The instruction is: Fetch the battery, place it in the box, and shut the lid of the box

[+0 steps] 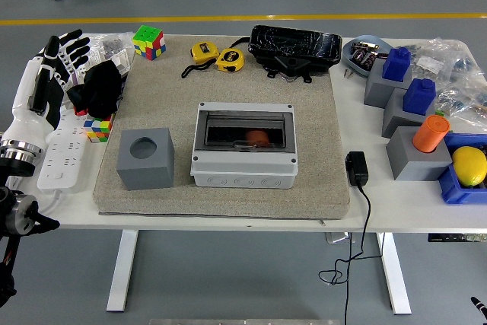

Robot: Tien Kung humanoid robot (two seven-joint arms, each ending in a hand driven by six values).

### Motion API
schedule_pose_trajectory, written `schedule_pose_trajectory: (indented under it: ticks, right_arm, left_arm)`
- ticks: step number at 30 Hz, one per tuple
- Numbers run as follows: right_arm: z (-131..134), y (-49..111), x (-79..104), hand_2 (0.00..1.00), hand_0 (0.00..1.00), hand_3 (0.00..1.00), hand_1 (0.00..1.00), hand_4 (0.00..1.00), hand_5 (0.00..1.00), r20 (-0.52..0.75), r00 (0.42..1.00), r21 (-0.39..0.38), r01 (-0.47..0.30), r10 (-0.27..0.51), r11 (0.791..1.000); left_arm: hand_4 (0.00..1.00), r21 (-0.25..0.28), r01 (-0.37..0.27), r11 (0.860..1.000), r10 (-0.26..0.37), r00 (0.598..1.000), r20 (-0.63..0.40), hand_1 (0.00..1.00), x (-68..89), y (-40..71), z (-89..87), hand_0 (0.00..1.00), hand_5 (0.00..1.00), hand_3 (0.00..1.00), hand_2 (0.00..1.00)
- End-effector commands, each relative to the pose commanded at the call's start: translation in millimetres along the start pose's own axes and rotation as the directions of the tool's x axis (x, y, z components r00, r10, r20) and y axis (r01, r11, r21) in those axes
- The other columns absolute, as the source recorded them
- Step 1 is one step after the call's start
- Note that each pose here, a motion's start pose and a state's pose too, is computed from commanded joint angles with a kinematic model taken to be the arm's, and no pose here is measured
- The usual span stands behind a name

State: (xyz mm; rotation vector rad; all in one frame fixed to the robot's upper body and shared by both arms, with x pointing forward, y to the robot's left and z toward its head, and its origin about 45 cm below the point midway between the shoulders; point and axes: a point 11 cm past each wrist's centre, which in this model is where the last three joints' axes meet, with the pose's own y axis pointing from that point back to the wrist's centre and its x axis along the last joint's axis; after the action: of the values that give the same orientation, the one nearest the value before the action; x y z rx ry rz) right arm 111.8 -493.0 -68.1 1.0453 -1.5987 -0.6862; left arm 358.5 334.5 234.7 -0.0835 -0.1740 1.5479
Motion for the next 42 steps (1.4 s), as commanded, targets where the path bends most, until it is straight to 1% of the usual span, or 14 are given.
schedule_pose_trajectory:
  ticks: [9, 42]
  right_arm:
    - [-0.4, 0.0, 1.1, 0.738, 0.794, 0.792, 0.738, 0.998, 0.941, 0.000, 1.000, 0.001, -0.002, 0.002, 1.000]
    - [-2.4, -0.2, 3.3, 0.737, 0.793, 0.792, 0.737, 0.998, 0.941, 0.004, 1.000, 0.004, -0.007, 0.007, 1.000]
  left_arm:
    - [0.998, -0.007, -0.009, 1.000, 0.009, 1.000, 0.001, 0.829, 2.4, -0.4, 2.2, 0.832, 0.959, 0.799, 0.796]
    - [0.998, -0.018, -0.019, 1.000, 0.019, 1.000, -0.004, 0.821, 3.3, -0.8, 4.6, 0.825, 0.954, 0.796, 0.792]
